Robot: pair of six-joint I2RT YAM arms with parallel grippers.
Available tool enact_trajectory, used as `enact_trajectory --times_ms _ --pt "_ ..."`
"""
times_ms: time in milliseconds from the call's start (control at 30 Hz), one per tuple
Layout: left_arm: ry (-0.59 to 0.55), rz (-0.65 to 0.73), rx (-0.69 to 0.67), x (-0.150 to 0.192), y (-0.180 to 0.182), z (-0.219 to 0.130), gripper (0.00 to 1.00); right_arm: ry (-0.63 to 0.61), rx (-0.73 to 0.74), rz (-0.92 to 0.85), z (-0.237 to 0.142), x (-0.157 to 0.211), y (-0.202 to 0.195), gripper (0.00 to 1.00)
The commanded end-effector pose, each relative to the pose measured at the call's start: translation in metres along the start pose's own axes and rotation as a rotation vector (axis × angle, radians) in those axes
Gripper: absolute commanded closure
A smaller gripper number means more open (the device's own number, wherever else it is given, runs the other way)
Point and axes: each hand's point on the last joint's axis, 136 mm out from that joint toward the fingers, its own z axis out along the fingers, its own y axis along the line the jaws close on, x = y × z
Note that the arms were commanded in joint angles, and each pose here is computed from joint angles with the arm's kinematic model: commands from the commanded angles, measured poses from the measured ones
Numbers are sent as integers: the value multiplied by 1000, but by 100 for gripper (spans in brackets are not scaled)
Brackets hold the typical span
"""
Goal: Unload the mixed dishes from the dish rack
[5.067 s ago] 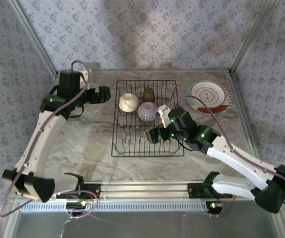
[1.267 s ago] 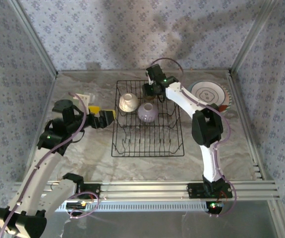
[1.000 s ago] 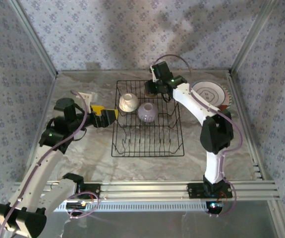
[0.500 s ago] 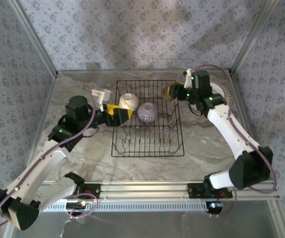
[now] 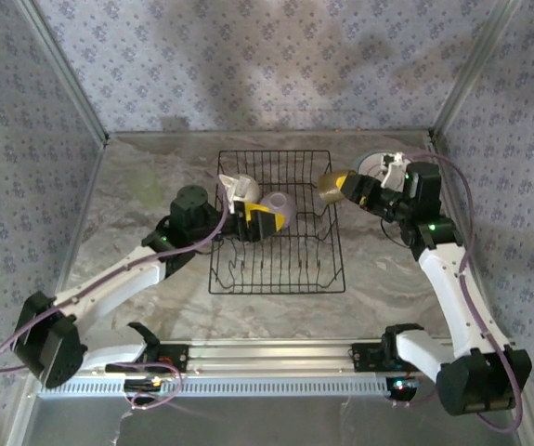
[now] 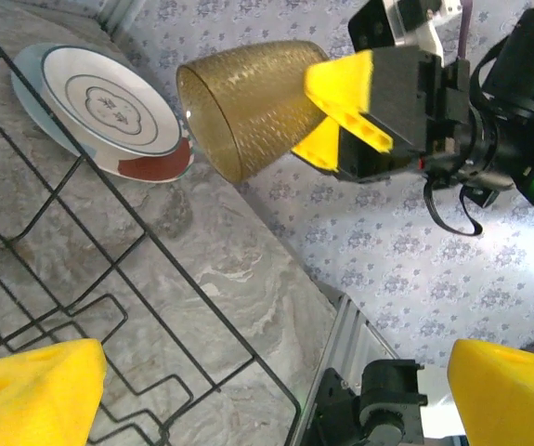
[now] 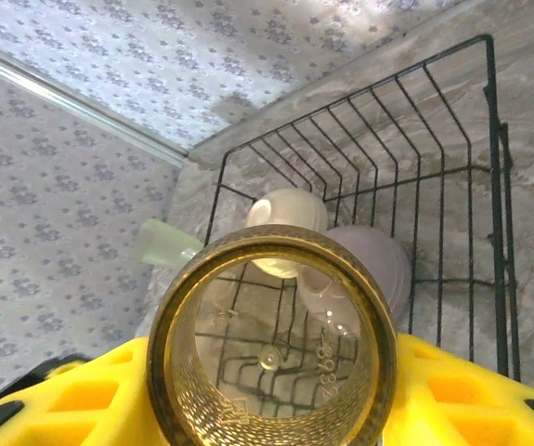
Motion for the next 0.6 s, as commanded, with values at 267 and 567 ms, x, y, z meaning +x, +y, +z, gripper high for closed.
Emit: enact_trajectory --times_ms 267,567 --pt "-71 -18 234 -18 -14 31 7 25 -171 97 -14 2 29 58" --pt "-95 -60 354 -30 -17 47 12 43 -215 133 -10 3 32 57"
